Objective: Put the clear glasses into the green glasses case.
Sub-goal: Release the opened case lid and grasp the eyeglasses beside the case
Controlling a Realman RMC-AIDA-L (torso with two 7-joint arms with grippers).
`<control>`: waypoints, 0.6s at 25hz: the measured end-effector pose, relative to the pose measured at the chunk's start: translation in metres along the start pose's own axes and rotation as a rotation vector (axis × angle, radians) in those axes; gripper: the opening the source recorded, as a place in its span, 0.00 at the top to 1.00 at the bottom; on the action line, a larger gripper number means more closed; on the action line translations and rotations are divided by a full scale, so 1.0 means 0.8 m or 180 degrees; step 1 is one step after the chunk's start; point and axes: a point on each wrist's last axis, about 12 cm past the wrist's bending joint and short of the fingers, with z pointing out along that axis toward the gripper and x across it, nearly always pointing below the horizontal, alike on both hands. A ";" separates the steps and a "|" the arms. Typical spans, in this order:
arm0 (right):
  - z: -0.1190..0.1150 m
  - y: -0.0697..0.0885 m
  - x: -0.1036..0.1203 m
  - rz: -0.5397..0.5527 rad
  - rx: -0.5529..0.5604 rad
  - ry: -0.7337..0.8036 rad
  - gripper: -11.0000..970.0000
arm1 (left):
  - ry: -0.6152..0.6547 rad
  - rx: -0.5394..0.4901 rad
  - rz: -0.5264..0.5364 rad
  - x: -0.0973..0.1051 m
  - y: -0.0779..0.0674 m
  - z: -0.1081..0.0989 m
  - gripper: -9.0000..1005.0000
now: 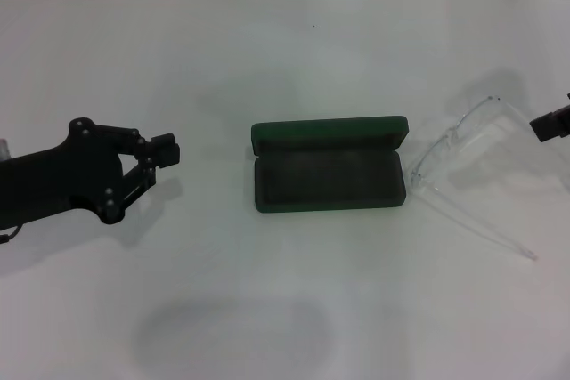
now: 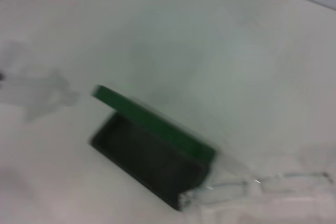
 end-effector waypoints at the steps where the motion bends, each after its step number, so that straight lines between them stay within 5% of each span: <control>1: 0.004 -0.001 -0.004 0.0038 0.0062 0.0061 0.14 | 0.0011 0.0005 -0.0017 0.000 0.000 -0.001 0.92; 10: 0.048 -0.019 -0.028 0.0477 0.0142 0.0205 0.16 | 0.0069 0.0096 -0.0175 -0.002 0.001 0.003 0.92; 15: 0.053 -0.007 -0.044 -0.0195 0.0108 0.0382 0.17 | 0.0063 0.0084 -0.0178 -0.003 0.002 0.006 0.92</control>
